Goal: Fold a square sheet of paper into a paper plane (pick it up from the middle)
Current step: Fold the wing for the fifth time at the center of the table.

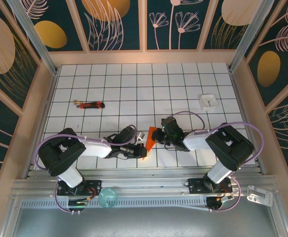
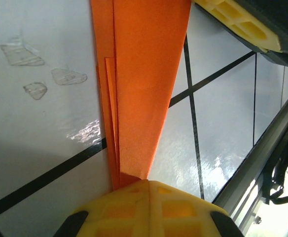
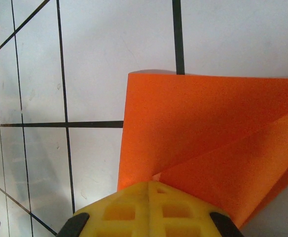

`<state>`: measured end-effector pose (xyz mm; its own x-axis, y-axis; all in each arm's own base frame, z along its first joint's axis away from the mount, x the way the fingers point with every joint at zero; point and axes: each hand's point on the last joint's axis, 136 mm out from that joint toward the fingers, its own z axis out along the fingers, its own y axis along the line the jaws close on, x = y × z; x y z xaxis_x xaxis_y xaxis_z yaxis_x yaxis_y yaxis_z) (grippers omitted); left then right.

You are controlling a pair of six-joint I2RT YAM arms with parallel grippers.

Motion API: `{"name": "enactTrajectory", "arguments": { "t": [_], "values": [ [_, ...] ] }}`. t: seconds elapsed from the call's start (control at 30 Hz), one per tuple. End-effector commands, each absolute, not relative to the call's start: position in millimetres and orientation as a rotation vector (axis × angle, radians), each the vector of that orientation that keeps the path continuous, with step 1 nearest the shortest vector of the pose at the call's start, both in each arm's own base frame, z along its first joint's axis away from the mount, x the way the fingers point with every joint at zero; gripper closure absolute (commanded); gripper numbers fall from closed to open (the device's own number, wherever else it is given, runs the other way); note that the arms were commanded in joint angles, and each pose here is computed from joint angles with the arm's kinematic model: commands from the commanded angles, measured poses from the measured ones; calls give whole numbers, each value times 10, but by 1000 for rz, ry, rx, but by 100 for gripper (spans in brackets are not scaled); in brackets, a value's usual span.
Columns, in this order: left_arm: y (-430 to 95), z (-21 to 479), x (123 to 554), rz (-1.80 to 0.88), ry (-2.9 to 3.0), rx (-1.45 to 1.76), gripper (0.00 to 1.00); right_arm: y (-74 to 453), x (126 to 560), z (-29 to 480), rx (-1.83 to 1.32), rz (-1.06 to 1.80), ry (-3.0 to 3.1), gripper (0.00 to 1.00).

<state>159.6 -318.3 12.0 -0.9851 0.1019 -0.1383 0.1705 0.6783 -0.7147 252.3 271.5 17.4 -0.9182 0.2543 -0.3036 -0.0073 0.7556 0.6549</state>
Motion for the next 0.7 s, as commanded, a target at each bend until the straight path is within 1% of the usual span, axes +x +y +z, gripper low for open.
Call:
{"name": "enactTrajectory", "arguments": {
  "t": [0.0,0.33,0.5,0.67],
  "values": [
    [-2889,-201,1377,-1092,2954,98,100,2509,2458,-56,186,801,2668,100],
    [-2735,-330,1262,-1046,3005,46,100,2814,2599,519,21,970,2542,86],
    [-2655,-396,1261,-944,3047,53,100,2870,2548,705,-24,1033,2511,83],
    [-2633,-428,1248,-931,3061,34,100,2812,2396,776,-31,1058,2511,83]
  ]
}}
